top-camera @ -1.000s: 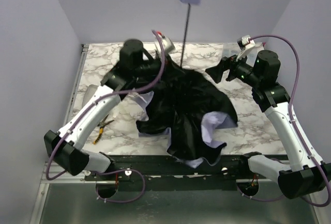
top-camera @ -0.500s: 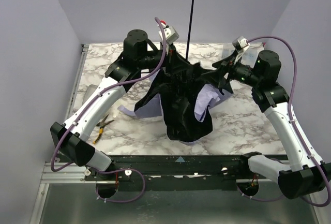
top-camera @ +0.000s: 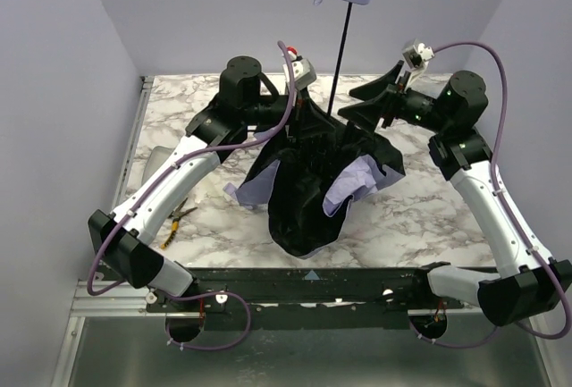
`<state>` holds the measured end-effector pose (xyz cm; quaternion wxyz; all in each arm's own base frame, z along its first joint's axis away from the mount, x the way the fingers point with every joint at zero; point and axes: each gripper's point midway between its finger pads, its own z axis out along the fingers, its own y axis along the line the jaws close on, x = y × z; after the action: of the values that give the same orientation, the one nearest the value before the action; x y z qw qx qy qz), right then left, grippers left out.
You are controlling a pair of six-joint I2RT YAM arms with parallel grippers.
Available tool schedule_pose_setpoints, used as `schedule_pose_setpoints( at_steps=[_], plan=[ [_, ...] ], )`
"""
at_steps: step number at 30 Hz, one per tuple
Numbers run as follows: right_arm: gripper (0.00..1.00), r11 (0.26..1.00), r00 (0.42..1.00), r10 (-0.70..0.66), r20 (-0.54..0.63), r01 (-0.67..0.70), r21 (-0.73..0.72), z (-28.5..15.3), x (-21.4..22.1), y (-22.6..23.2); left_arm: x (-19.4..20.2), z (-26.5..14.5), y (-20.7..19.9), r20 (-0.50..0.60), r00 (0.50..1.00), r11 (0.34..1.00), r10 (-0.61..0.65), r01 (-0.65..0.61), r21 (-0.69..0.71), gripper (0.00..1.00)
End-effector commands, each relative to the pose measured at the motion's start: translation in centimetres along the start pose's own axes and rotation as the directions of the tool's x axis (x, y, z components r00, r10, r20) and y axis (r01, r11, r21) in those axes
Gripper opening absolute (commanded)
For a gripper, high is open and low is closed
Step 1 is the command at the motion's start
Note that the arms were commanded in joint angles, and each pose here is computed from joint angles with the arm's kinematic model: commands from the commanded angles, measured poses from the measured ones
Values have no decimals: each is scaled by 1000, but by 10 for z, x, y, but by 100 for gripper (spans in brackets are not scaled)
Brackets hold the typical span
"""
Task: Open the umbrella
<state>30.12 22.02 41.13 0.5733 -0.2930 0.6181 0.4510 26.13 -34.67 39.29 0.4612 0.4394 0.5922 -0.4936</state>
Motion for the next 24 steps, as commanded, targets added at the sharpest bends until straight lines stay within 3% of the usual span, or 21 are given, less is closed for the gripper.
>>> schedule_pose_setpoints(
  at_steps=[1, 7, 20, 24],
  plan=[
    [76, 992, 998, -40, 46, 45, -118, 10, -23, 30, -16, 3, -17, 35, 995, 992, 97, -99, 79, 0],
    [72, 985, 997, -52, 59, 61, -158, 16, -30, 41, -8, 8, -15, 16, 995, 992, 97, -98, 83, 0],
    [44, 995, 998, -54, 38, 57, -84, 32, -12, 33, -5, 10, -28, 15, 983, 976, 183, -183, 117, 0],
    [14, 994, 997, -74, 34, 76, -83, 36, -10, 36, -3, 8, -27, 3, 980, 974, 199, -198, 109, 0]
  ],
)
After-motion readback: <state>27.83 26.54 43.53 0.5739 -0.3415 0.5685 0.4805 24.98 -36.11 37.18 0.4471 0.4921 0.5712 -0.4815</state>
